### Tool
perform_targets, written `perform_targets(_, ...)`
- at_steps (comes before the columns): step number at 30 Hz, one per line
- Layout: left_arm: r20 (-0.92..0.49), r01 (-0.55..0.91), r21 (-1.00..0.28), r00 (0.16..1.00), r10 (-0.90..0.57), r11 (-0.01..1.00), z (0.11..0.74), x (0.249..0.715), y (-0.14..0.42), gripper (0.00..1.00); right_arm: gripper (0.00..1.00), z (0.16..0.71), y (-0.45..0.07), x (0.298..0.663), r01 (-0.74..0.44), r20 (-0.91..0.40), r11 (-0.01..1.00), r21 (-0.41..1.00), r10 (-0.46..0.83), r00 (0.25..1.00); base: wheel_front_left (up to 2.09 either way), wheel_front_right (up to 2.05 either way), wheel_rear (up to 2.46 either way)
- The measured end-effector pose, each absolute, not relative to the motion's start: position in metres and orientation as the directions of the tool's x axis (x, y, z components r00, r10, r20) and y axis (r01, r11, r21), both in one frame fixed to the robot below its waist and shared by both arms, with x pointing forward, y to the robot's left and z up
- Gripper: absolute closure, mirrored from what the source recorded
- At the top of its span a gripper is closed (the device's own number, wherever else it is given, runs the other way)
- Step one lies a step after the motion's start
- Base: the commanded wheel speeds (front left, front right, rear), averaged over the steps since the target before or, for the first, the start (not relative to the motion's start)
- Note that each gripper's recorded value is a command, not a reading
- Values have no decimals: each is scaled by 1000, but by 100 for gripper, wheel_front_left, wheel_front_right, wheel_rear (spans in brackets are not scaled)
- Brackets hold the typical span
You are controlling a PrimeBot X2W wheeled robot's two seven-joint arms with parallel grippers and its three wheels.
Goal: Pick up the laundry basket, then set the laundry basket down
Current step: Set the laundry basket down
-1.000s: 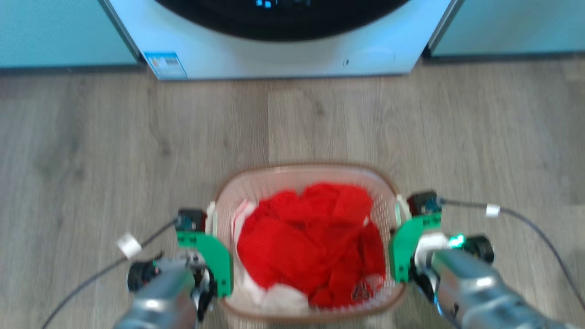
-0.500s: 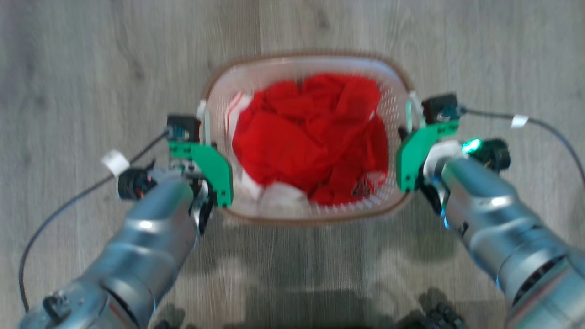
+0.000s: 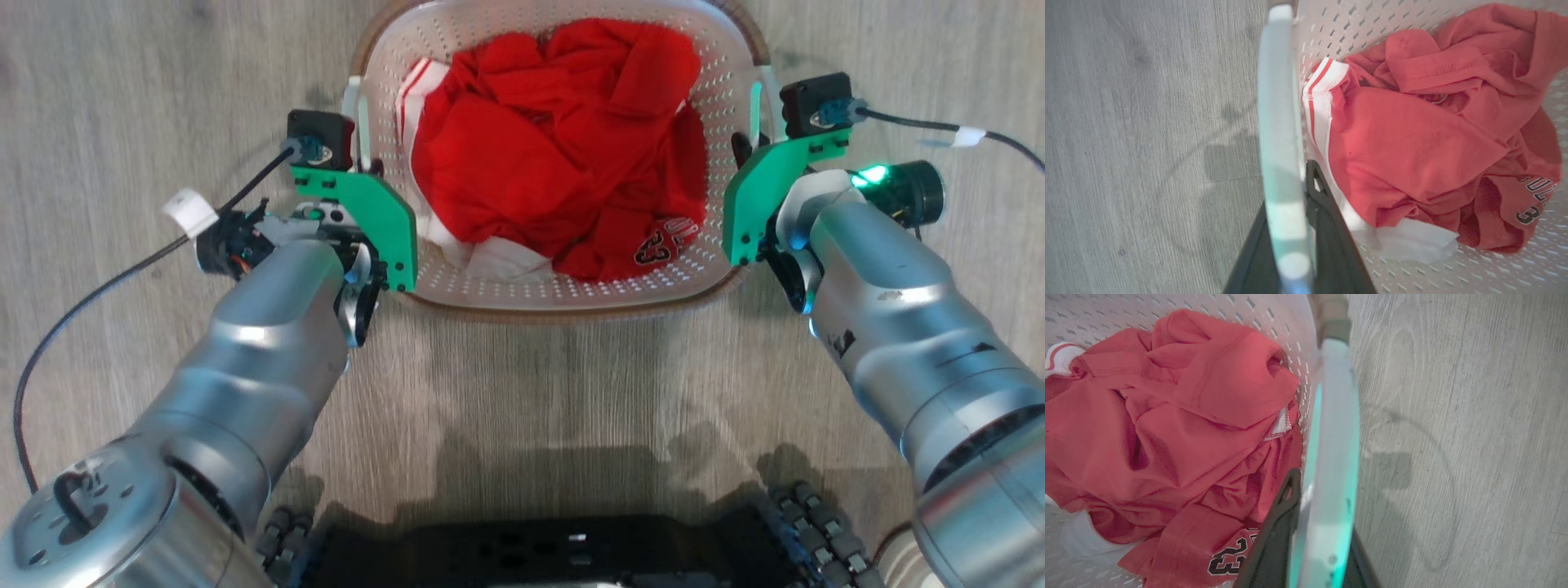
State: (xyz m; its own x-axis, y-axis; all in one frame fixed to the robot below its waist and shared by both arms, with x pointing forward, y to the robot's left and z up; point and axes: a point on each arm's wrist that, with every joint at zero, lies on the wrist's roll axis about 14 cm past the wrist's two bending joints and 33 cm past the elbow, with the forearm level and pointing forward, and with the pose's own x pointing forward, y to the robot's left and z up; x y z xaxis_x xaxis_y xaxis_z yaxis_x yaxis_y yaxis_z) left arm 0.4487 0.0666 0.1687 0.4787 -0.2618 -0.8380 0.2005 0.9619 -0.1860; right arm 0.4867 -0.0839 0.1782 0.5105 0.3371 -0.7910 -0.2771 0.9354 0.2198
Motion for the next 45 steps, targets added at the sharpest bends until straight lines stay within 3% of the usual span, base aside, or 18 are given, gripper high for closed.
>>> perform_targets(27, -857, 222, -192, 436, -274, 956, 135, 443, 60, 100, 100, 139, -90, 479, -246, -824, 943, 225, 319, 468, 0, 0, 0)
perform_targets(30, -858, 220, -192, 435, -272, 956, 135, 443, 61, 100, 94, 139, -90, 479, -246, -824, 943, 225, 319, 468, 0, 0, 0)
perform_targets(32, -860, 214, -192, 434, -269, 958, 135, 443, 62, 100, 80, 139, -90, 478, -254, -825, 941, 221, 320, 466, 0, 0, 0)
perform_targets(34, -856, 210, -192, 442, -268, 959, 135, 445, 62, 100, 59, 139, -90, 478, -267, -826, 939, 215, 321, 463, 0, 0, 0)
perform_targets(35, -855, 209, -190, 445, -266, 959, 135, 446, 62, 77, 41, 139, -90, 478, -270, -826, 939, 214, 321, 463, 0, 0, 0)
perform_targets(36, -855, 212, -188, 446, -266, 959, 136, 447, 62, 63, 4, 139, -90, 478, -270, -826, 939, 213, 321, 464, 0, 0, 0)
perform_targets(38, -858, 203, -187, 443, -261, 961, 136, 447, 63, 46, 0, 141, -91, 479, -272, -824, 939, 210, 320, 468, 0, 0, 0)
perform_targets(39, -860, 199, -186, 440, -257, 962, 136, 447, 63, 17, 0, 142, -91, 480, -271, -822, 939, 209, 319, 471, 0, 0, 0)
perform_targets(40, -861, 194, -184, 442, -253, 964, 137, 447, 64, 4, 0, 143, -91, 482, -272, -816, 940, 207, 319, 481, 0, 0, 0)
perform_targets(41, -861, 191, -183, 442, -251, 964, 137, 447, 64, 0, 0, 144, -91, 483, -274, -814, 940, 205, 319, 485, 0, 0, 0)
perform_targets(45, -860, 186, -181, 445, -248, 966, 141, 449, 65, 0, 0, 151, -93, 490, -276, -799, 941, 195, 316, 512, 0, 0, 0)
